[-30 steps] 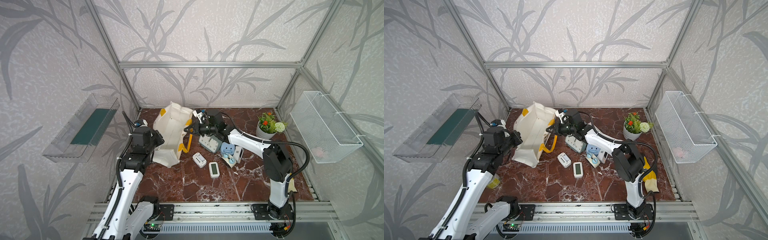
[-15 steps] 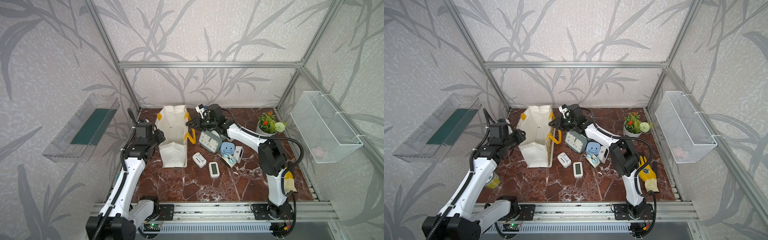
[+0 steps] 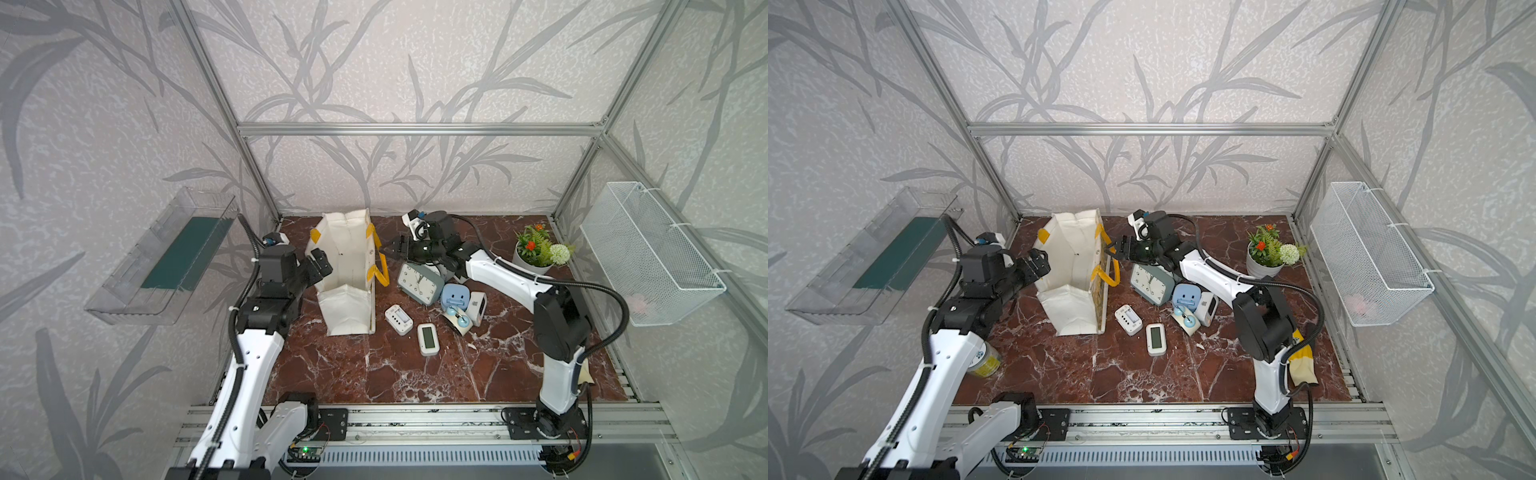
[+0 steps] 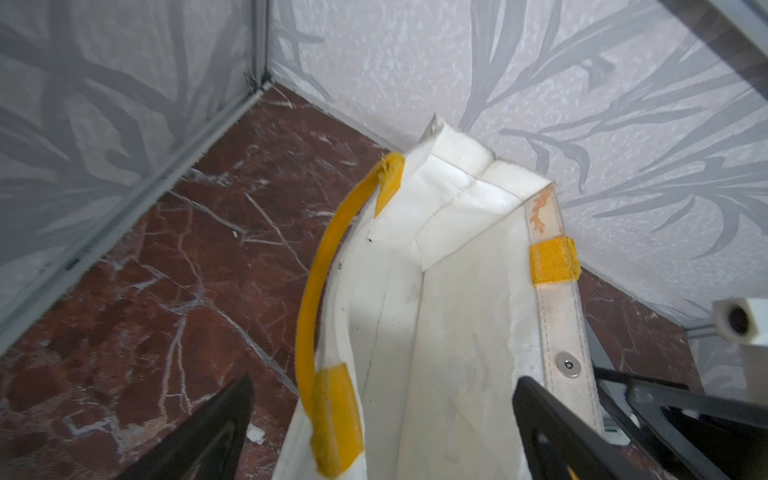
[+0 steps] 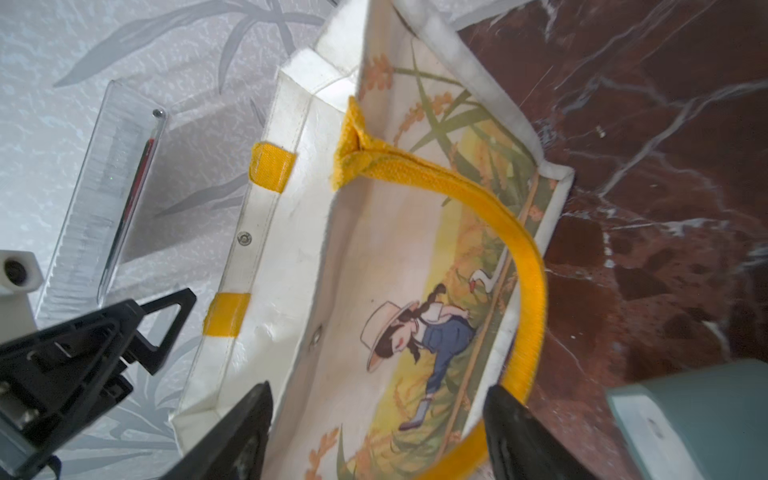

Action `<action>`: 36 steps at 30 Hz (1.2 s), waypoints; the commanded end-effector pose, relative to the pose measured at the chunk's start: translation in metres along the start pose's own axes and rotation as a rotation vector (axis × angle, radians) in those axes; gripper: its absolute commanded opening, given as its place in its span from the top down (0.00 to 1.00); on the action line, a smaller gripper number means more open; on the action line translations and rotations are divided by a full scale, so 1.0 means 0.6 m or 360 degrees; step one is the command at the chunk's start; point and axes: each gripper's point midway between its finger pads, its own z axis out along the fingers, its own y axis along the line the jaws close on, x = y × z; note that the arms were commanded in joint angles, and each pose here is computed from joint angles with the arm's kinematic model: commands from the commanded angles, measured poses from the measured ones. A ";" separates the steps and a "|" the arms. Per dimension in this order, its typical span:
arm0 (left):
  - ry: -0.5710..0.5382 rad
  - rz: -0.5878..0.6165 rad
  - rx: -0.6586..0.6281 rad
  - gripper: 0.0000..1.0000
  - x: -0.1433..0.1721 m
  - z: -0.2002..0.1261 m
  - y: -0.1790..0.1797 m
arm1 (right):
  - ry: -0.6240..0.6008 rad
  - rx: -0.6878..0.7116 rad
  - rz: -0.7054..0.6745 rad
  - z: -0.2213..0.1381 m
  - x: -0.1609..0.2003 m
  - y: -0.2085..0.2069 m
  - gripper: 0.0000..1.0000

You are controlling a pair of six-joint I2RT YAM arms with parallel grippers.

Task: Take the alarm clock out of the canvas bag
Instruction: Place the canvas bag at the center of the board, then reset both arms

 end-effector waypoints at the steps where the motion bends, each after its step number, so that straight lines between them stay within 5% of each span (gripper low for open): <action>1: -0.0190 0.0029 -0.0322 0.01 -0.034 -0.051 0.066 | -0.0191 0.0210 -0.0407 -0.109 -0.033 0.023 0.16; 10: -0.0210 -0.0158 -0.0843 0.01 0.020 -0.047 0.200 | -0.0533 0.1007 -0.0884 -0.353 -0.030 -0.109 0.05; 16: -0.0127 -0.0110 -0.1115 0.01 0.072 -0.020 0.266 | -0.0655 0.1349 -0.0836 -0.440 0.003 -0.222 0.03; 21: -0.0157 -0.0076 -0.0968 0.06 0.106 0.042 0.264 | -0.0720 0.1437 -0.0788 -0.456 0.037 -0.293 0.03; 28: -0.0097 0.0149 -0.1001 0.04 0.139 0.103 0.283 | -0.0727 0.1586 -0.0800 -0.459 0.083 -0.358 0.02; 36: -0.0198 0.0210 -0.0811 0.01 0.150 0.159 0.265 | -0.0818 0.1714 -0.0801 -0.464 0.107 -0.422 0.02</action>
